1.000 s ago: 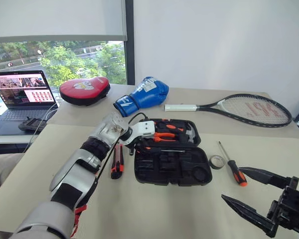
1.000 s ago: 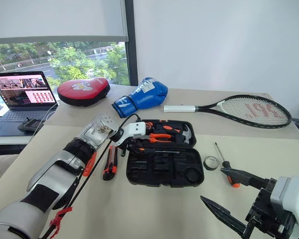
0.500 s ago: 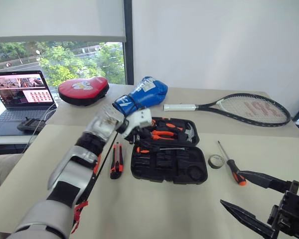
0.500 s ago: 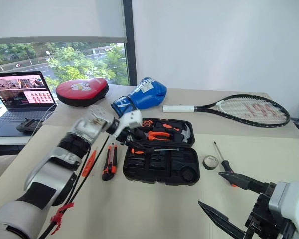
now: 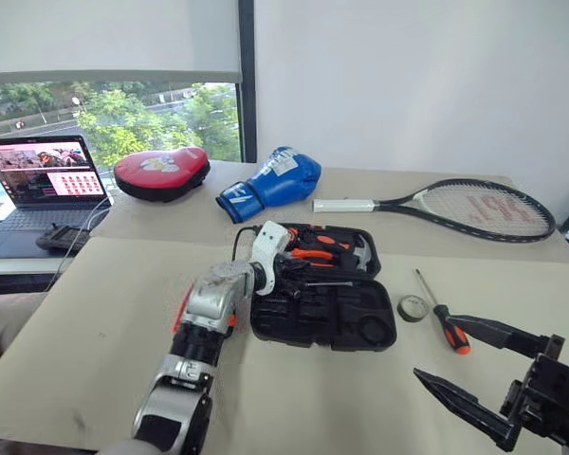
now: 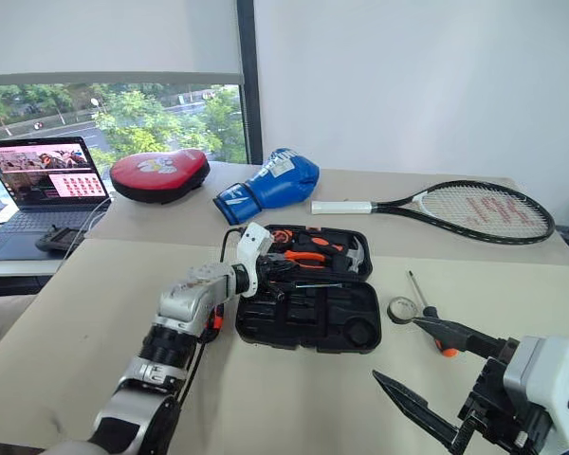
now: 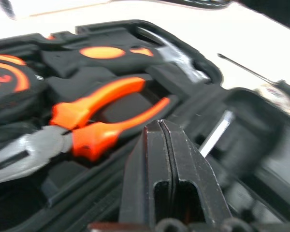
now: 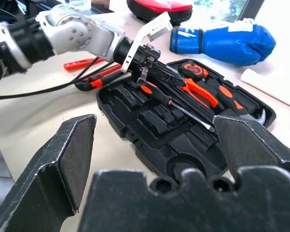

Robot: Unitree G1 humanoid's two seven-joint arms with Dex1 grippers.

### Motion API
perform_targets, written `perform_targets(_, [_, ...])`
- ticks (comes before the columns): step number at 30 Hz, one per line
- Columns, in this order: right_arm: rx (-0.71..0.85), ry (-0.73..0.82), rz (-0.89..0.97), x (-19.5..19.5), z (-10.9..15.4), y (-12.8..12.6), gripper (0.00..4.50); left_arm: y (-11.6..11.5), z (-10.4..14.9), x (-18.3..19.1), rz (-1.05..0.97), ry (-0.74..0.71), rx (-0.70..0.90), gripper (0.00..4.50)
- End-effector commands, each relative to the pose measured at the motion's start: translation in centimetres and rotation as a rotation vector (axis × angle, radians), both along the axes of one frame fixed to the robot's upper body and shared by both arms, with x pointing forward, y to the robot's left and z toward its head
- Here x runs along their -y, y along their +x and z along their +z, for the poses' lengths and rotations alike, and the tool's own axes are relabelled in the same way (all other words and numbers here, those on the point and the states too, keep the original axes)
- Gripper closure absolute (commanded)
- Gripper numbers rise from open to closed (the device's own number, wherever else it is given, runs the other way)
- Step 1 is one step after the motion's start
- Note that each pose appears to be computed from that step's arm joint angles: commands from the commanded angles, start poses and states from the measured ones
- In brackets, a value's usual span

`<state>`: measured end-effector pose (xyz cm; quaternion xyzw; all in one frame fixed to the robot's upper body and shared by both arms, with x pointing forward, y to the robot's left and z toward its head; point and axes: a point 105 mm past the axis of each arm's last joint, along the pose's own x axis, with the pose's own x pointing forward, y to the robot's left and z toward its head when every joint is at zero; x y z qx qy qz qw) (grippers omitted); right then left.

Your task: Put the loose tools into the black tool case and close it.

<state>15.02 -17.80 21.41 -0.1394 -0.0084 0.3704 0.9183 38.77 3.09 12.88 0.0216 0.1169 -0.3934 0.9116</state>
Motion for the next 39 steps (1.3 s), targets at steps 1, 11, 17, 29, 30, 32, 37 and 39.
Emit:
perform_targets(1, [0.028, -0.019, -0.014, -0.2, 0.4, 0.2, 0.0, -0.6, -2.8, -0.2, 0.037, 0.124, -0.024, 4.46])
perform_targets(11, [-0.023, -0.08, -0.19, 2.1, -0.7, 2.2, 0.0, -3.2, -8.3, 0.6, -0.106, 0.341, 0.072, 4.46])
perform_targets(17, [-0.015, -0.127, -0.313, 4.1, -1.2, 4.1, 0.0, -2.7, -8.3, -0.3, -0.135, 0.38, 0.108, 4.46])
perform_targets(29, [-0.093, -0.143, -0.276, 4.6, -2.8, 5.3, 0.0, -1.9, 3.3, -1.8, -0.262, -0.157, 0.074, 4.46])
perform_targets(30, [-0.133, -0.139, -0.284, 5.0, -3.4, 5.6, 0.0, -3.0, 4.6, -2.2, -0.319, -0.201, 0.049, 4.23])
perform_targets(32, [-0.195, -0.128, -0.33, 6.1, -4.2, 6.6, 0.0, -5.0, 6.1, -3.1, -0.417, -0.217, 0.032, 3.78])
perform_targets(37, [-0.295, -0.229, -0.504, 9.3, -6.1, 10.4, 0.0, -10.4, 8.8, -5.4, -0.657, -0.148, 0.005, 2.1])
perform_targets(39, [-0.356, -0.355, -0.548, 10.4, -7.1, 11.7, 0.0, -12.3, 9.2, -6.0, -0.742, -0.095, 0.012, 1.33])
